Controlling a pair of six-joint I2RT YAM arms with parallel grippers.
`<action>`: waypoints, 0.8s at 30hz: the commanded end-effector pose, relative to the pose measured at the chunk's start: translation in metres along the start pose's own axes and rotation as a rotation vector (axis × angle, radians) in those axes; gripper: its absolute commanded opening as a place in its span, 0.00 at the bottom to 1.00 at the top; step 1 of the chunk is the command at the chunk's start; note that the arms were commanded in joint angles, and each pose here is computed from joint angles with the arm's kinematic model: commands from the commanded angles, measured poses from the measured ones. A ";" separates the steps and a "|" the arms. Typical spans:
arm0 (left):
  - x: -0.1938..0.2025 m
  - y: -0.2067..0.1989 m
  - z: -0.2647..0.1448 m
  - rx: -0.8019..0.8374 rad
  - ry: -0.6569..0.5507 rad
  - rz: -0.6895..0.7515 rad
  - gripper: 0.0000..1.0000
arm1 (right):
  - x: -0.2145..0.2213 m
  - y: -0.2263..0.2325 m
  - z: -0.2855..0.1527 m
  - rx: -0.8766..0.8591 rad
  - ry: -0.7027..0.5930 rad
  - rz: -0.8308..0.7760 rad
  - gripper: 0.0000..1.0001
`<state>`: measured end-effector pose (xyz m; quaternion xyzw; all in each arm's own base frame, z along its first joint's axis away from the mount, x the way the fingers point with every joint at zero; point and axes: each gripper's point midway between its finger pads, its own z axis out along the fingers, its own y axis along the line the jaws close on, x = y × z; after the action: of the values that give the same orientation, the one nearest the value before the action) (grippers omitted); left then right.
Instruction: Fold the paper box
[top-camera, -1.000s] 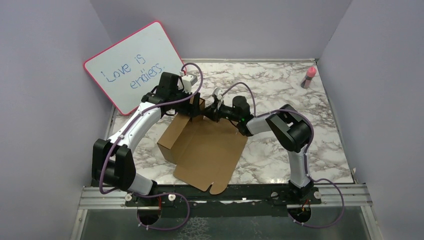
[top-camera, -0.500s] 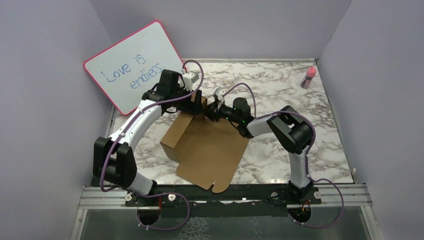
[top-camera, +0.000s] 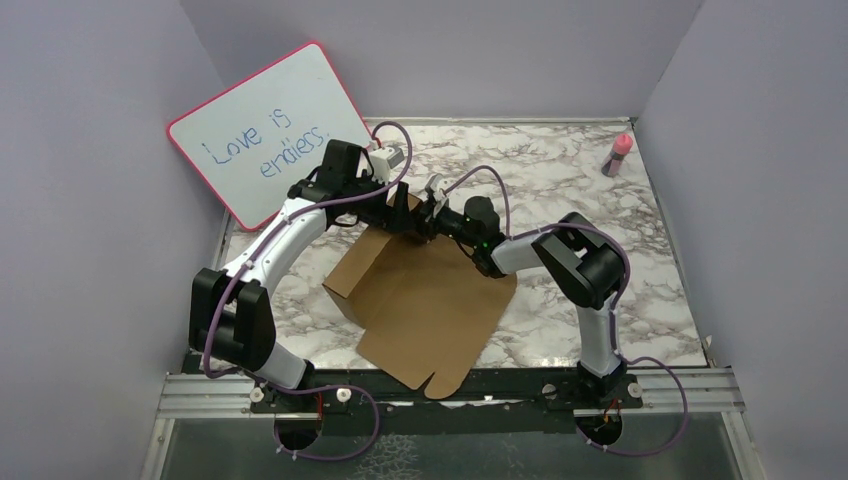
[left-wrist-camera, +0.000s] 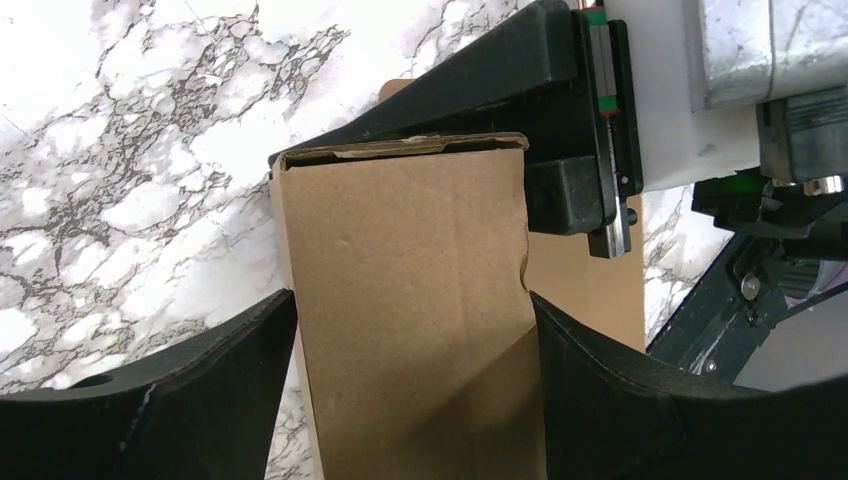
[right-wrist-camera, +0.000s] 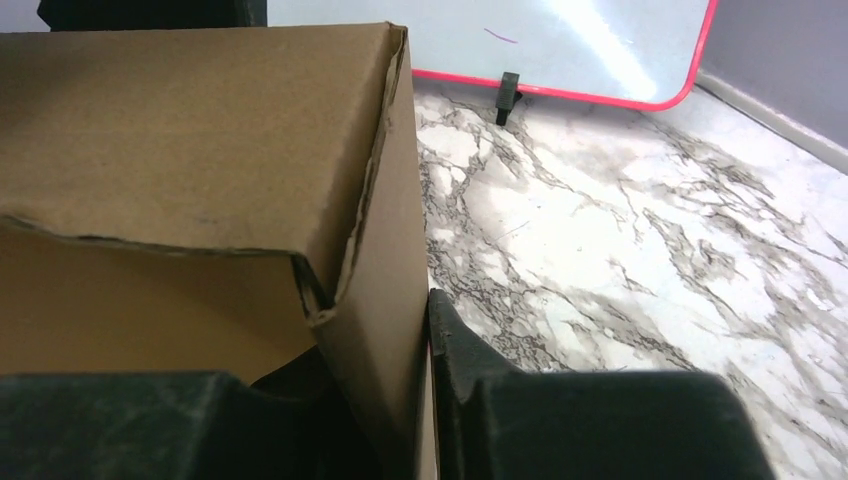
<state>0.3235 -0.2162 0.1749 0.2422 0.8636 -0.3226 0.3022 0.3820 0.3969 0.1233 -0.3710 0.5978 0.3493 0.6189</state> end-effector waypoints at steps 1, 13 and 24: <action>0.007 -0.033 -0.002 0.157 0.037 -0.037 0.78 | -0.045 -0.019 0.005 0.103 -0.136 -0.065 0.21; 0.007 -0.020 -0.001 0.068 0.032 -0.056 0.78 | -0.021 -0.034 -0.009 0.202 -0.032 -0.103 0.12; 0.011 -0.022 0.001 0.091 0.044 -0.069 0.78 | -0.003 -0.037 -0.008 0.225 0.029 -0.045 0.08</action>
<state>0.3258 -0.2176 0.1766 0.2357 0.8632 -0.3253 0.3057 0.3933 0.3852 0.1209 -0.3480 0.6178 0.2871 0.6441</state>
